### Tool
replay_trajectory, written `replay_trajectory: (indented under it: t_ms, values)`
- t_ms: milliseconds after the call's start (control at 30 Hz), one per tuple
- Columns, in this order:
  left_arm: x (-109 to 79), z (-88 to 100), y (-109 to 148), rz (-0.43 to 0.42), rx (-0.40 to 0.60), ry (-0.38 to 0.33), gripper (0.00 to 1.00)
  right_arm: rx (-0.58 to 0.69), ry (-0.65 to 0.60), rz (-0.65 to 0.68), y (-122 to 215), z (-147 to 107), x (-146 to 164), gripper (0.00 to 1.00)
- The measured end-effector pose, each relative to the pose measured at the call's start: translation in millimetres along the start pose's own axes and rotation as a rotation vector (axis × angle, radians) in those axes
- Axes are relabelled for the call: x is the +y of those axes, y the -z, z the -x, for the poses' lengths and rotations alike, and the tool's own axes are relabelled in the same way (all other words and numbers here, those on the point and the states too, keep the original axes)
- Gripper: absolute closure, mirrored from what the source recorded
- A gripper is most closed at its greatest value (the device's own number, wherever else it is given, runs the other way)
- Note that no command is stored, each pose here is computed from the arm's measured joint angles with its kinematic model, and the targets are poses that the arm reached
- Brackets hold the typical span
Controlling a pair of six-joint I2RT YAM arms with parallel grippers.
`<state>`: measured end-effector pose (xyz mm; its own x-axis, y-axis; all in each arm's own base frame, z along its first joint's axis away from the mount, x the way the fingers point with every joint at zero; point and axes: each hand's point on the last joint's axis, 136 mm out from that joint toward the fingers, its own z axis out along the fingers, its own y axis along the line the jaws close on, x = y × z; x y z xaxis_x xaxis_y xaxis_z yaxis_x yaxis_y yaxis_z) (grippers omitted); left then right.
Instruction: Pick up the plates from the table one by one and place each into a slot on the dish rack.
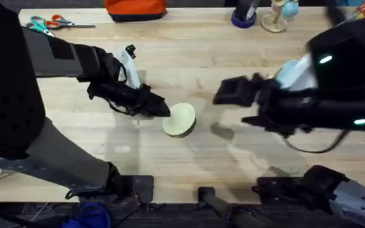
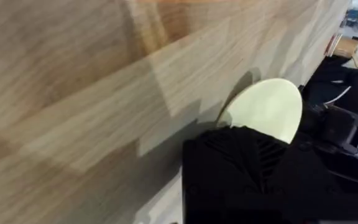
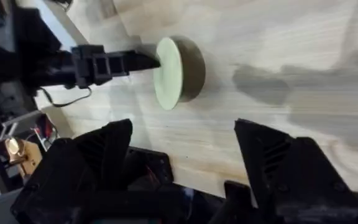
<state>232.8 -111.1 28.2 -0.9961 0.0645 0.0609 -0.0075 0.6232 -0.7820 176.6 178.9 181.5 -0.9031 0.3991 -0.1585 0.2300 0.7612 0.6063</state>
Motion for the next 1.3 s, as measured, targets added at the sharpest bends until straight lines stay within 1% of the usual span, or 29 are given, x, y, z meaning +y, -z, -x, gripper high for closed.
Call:
replay_trajectory:
  t_ms: [133, 200, 367, 600, 767, 1300]
  values:
    - [0.0, 0.0, 0.0, 0.000, 0.000, 0.000, 0.960, 0.038, -0.016, -0.014, -30.8, -11.5, -7.7, 0.007]
    - [0.0, -0.1, 0.0, 0.000, 0.000, 0.000, 0.960, 0.046, -0.022, -0.015, -43.5, -13.0, -7.8, 0.007]
    - [0.0, -0.1, 0.0, 0.000, 0.000, 0.000, 0.960, 0.063, -0.018, -0.004, -70.4, -14.5, 3.8, 0.008]
    - [0.0, -0.1, 0.0, 0.000, 0.000, 0.000, 0.960, 0.109, 0.010, -0.031, -111.5, -25.7, 9.4, 0.007]
    - [0.1, 0.0, 0.0, 0.000, 0.000, 0.000, 0.960, 0.105, 0.007, -0.017, -125.5, -23.5, 14.6, 0.007]
    - [0.1, 0.0, 0.0, 0.000, 0.000, 0.000, 0.960, 0.114, -0.014, -0.030, -156.4, -24.0, 13.0, 0.009]
